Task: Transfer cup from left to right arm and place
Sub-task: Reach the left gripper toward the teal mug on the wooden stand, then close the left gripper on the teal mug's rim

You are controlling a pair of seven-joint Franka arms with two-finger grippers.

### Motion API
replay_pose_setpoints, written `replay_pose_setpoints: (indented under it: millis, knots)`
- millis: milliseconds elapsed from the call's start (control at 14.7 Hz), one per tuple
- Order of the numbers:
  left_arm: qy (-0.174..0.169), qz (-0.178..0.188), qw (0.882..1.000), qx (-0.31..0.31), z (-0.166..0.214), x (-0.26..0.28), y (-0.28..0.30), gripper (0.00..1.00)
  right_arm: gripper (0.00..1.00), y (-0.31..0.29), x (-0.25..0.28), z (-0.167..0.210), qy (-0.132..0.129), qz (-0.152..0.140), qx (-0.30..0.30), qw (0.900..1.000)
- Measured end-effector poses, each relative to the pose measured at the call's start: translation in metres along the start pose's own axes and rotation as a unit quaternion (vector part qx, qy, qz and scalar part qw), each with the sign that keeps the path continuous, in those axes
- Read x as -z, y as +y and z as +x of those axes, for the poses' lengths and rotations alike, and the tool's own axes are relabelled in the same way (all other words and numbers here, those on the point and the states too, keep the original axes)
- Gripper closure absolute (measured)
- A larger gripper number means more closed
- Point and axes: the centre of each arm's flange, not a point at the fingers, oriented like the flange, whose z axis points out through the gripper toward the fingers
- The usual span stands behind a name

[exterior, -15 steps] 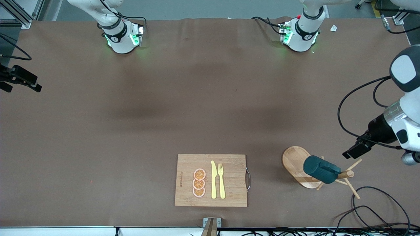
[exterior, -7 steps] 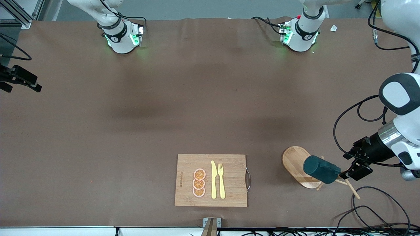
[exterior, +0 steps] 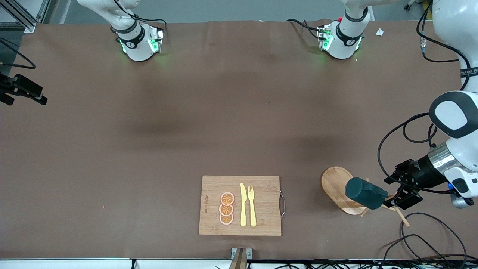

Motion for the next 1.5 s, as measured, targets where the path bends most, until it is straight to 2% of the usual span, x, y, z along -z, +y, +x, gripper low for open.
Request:
replay_pose_setpoints:
  millis: [680,1497]
  knots:
    - [-0.024,0.013,0.999,0.017,0.004,-0.036,-0.011,0.00,0.00,0.001,-0.005,0.000,-0.006,0.000,-0.001,1.000]
    - [-0.046,0.015,0.998,0.032,0.003,-0.056,-0.016,0.00,0.00,0.005,-0.005,0.000,-0.002,0.000,-0.004,1.000]
